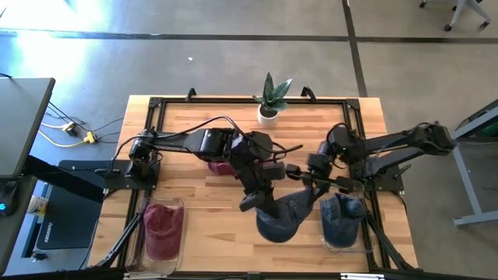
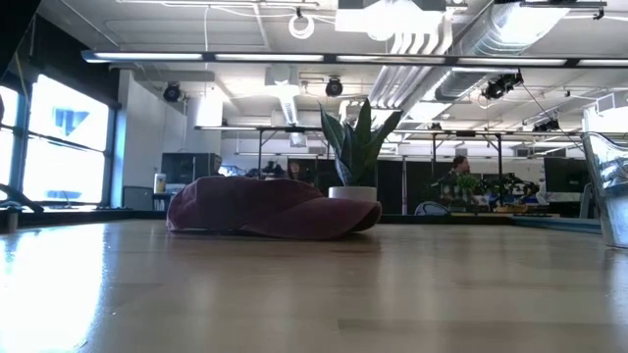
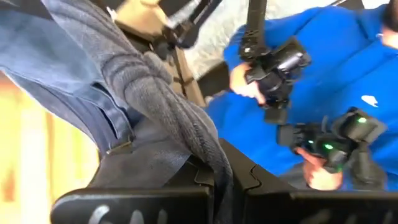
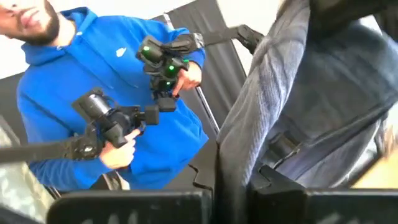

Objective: Pick & Place hat
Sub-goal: Put the blue cap into the right transparent bin

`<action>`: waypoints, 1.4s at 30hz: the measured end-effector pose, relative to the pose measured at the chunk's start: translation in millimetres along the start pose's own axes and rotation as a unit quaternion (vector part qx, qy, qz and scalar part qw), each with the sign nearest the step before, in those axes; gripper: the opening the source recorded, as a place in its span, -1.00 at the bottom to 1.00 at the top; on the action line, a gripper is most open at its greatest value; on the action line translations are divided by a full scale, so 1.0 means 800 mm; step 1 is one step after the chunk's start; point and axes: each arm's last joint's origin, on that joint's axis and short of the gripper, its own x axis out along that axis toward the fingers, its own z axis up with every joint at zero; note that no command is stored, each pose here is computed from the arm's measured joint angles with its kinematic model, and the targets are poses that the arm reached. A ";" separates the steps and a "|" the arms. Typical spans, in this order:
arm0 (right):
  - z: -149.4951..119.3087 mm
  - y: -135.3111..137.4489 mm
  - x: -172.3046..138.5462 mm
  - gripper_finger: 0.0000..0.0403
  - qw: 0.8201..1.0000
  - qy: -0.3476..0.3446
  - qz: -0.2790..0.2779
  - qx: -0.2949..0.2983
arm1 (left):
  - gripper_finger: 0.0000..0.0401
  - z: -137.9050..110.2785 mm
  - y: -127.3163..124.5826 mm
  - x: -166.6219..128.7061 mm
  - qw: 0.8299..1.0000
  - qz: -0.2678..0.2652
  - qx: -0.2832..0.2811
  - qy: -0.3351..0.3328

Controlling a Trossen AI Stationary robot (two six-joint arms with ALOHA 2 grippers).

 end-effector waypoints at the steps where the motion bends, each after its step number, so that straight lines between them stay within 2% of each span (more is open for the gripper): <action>1: 0.000 0.008 -0.002 -0.90 1.000 0.003 -0.011 0.017 | -1.00 0.001 0.001 0.000 1.000 0.009 0.011 -0.008; 5: -0.003 0.044 -0.014 -0.97 0.995 0.030 -0.040 0.083 | -1.00 0.004 0.008 0.003 0.994 0.068 0.072 -0.046; 9: -0.012 0.087 -0.031 -0.96 0.985 0.044 -0.087 0.143 | -1.00 0.012 0.033 0.028 0.983 0.109 0.132 -0.070; 17: -0.035 0.154 -0.058 -0.99 0.950 0.053 -0.146 0.272 | -1.00 0.044 0.084 0.090 0.951 0.071 0.243 -0.178; 22: -0.051 0.180 -0.068 -0.99 0.921 0.067 -0.167 0.346 | -1.00 0.051 0.118 0.121 0.935 0.050 0.271 -0.223; 24: -0.057 0.186 -0.069 -0.99 0.909 0.079 -0.175 0.371 | -1.00 0.050 0.129 0.130 0.934 0.046 0.273 -0.225; 30: -0.077 0.195 -0.068 -0.99 0.880 0.135 -0.206 0.405 | -1.00 0.041 0.156 0.163 0.929 0.044 0.281 -0.238; 39: -0.095 0.205 -0.057 -1.00 0.860 0.178 -0.247 0.410 | -1.00 0.033 0.176 0.188 0.907 0.059 0.318 -0.268; 42: -0.100 0.208 -0.044 -1.00 0.855 0.194 -0.239 0.417 | -1.00 0.028 0.188 0.198 0.912 0.040 0.308 -0.269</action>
